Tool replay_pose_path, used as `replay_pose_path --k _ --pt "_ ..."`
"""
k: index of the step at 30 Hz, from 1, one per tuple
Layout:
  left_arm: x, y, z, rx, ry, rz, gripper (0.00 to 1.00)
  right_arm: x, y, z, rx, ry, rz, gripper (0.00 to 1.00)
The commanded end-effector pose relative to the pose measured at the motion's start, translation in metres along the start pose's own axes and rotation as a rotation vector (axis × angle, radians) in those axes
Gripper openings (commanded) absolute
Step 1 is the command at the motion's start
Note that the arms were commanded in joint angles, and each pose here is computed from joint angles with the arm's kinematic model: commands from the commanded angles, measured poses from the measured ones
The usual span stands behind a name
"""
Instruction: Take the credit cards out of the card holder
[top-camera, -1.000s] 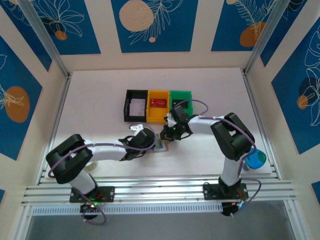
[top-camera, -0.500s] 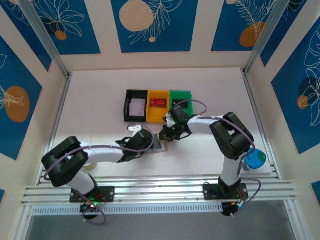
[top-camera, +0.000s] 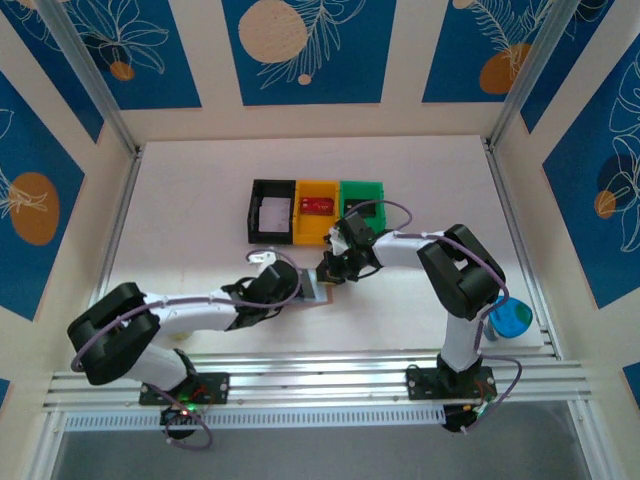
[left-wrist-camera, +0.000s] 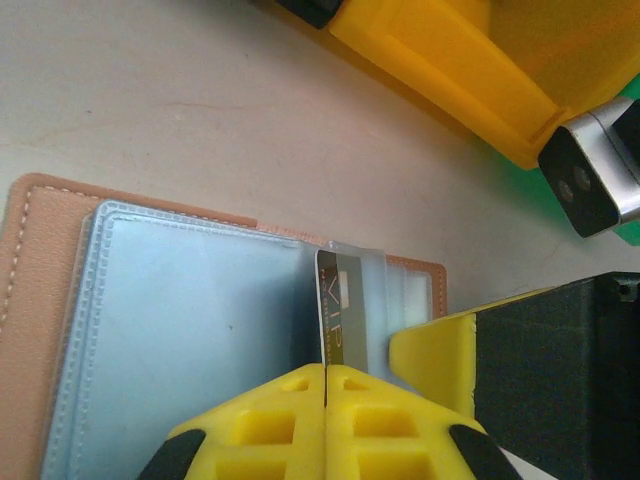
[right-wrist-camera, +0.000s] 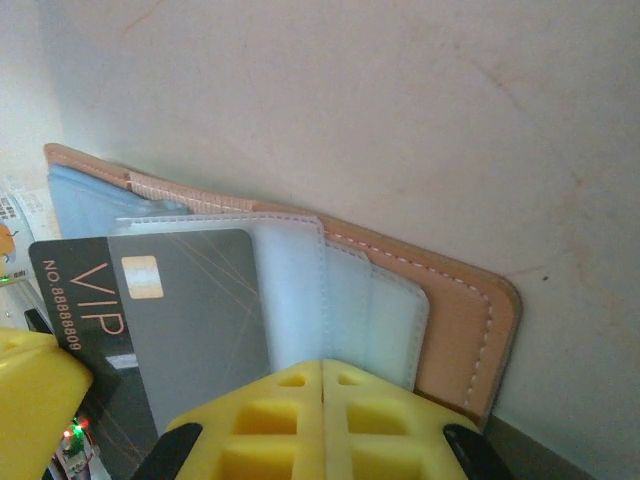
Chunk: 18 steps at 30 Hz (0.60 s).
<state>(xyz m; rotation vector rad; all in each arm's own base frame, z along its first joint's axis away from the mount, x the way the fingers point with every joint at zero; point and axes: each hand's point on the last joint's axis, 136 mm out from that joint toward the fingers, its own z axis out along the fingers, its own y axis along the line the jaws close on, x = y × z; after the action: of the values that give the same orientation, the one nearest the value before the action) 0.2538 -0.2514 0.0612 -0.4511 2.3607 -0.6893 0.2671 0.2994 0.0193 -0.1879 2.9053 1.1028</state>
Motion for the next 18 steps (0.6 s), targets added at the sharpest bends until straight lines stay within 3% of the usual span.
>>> replay_pose_path --k 1,9,18 --pt "-0.009 -0.002 -0.006 0.009 -0.050 0.002 0.00 0.015 -0.028 0.009 0.096 0.054 0.058 0.00" --pt "-0.013 -0.002 -0.016 0.037 -0.060 0.009 0.00 0.013 -0.016 0.004 0.051 0.036 0.023 0.00" --pt "-0.021 -0.002 -0.042 0.106 -0.036 0.070 0.00 0.008 0.021 -0.025 -0.078 -0.072 -0.120 0.00"
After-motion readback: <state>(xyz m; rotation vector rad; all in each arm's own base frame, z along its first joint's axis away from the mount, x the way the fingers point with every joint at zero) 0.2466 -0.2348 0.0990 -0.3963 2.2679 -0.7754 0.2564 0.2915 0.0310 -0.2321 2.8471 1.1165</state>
